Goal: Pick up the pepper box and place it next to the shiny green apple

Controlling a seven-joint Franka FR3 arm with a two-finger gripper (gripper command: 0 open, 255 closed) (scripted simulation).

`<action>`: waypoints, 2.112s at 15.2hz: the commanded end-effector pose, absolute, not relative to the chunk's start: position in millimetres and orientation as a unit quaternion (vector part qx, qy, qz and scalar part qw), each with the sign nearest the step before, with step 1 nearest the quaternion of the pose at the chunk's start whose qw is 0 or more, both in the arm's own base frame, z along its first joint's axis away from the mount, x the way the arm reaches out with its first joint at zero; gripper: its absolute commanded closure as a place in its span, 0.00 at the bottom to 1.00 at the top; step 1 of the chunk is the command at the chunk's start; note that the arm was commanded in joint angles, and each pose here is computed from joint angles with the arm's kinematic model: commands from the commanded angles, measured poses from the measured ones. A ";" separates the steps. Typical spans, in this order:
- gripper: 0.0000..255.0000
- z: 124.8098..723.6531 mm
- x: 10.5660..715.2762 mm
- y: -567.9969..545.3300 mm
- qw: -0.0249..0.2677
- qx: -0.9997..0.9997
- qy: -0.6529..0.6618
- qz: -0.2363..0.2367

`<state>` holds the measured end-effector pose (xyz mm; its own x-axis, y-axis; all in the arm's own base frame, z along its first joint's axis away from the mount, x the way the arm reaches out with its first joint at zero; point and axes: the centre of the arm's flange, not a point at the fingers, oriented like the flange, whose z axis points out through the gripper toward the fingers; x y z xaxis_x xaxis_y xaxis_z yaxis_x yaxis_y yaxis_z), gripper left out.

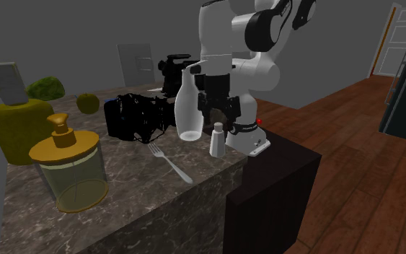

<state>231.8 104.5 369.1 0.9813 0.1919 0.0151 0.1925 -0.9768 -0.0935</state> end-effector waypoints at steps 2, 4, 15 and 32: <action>0.00 364.9 231.2 104.9 0.047 -0.994 -0.097 -0.003; 0.00 364.9 231.2 104.9 0.047 -0.994 -0.097 -0.003; 1.00 365.2 231.0 105.0 0.047 -0.994 -0.097 -0.003; 1.00 444.1 231.2 104.9 0.047 -0.994 -0.097 -0.003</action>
